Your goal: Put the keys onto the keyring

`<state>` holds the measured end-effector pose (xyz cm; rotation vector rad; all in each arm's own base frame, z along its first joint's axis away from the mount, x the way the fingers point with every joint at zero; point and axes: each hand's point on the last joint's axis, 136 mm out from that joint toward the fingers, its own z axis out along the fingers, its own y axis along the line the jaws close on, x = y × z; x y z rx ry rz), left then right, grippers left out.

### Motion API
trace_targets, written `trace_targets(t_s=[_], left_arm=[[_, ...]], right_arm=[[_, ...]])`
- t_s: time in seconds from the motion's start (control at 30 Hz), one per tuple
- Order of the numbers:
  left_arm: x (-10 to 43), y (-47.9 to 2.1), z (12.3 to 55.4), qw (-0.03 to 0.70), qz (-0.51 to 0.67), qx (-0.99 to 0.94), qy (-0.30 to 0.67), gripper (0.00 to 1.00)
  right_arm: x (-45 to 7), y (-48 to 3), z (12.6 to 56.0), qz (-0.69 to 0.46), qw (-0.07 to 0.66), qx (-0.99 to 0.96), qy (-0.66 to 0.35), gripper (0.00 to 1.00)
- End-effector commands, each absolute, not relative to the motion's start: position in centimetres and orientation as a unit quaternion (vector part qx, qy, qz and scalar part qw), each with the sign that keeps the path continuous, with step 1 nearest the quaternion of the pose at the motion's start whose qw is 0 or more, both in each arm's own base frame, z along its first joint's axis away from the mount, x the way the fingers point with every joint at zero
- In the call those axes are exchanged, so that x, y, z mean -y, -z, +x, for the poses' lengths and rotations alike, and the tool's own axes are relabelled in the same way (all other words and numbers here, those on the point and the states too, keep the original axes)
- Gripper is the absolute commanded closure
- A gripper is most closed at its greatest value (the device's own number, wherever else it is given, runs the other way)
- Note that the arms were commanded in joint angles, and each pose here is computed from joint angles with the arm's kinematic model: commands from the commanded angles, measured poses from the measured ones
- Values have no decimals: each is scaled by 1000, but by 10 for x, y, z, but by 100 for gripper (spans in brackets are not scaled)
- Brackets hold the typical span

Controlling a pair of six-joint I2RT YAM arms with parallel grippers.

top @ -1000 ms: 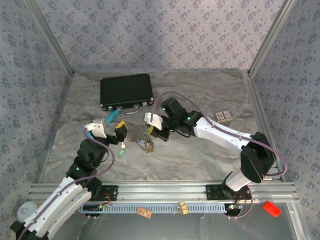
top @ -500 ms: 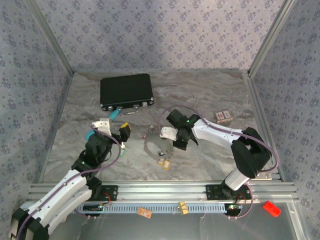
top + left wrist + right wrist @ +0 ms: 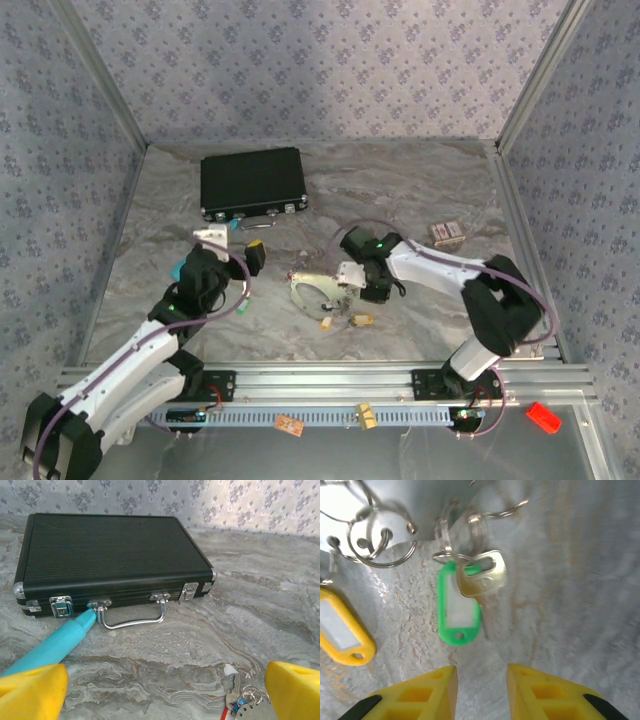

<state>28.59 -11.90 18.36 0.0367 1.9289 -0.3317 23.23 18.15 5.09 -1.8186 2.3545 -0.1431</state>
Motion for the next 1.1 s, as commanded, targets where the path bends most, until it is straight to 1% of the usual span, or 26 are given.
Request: trace_targets(t_s=[0.0,0.07,0.13,0.17,0.23,0.3,0.33,0.4,0.43,0.47,0.53,0.6,0.67,0.73,0.9,1.0,1.07], left_arm=[[121,-190,295,535,12,-834,130,0],[123,-186,302,516,5,-847,126,0],[124,-182,307,501,-8,-856,126,0],[124,-178,309,490,-14,-862,125,0],[131,-172,312,470,-10,-872,137,0],[142,-166,314,450,5,-880,153,0],[148,-163,315,440,14,-883,162,0],[156,-158,316,424,22,-889,172,0],[158,-156,317,417,22,-892,172,0],[159,-155,318,413,22,-894,172,0],[162,-154,318,410,23,-894,181,0],[172,-154,316,411,42,-889,198,1],[185,-154,311,418,76,-885,192,1],[195,-153,305,422,106,-882,179,1],[200,-153,304,427,107,-879,184,1],[201,-152,305,430,105,-877,185,1],[198,-152,307,438,100,-876,179,1]], right_arm=[[-209,-102,249,-543,210,-811,-52,67],[-221,-129,263,-484,291,-820,-93,67],[-227,-150,274,-422,353,-827,-117,67],[-227,-155,277,-388,373,-832,-131,66],[-223,-155,283,-317,390,-852,-145,66],[-213,-148,290,-232,381,-882,-149,66],[-204,-142,294,-170,369,-902,-146,67],[-184,-130,300,-25,323,-935,-142,74],[-182,-125,299,28,290,-944,-154,81],[-189,-120,297,46,261,-948,-178,85],[-198,-115,296,78,241,-946,-202,84],[-204,-109,295,106,224,-944,-219,76],[-210,-103,296,95,197,-950,-224,75],[-214,-100,300,49,186,-958,-213,73],[-222,-107,323,-73,203,-957,-195,73],[-232,-118,342,-171,235,-939,-183,72],[-242,-128,352,-256,284,-906,-183,72]])
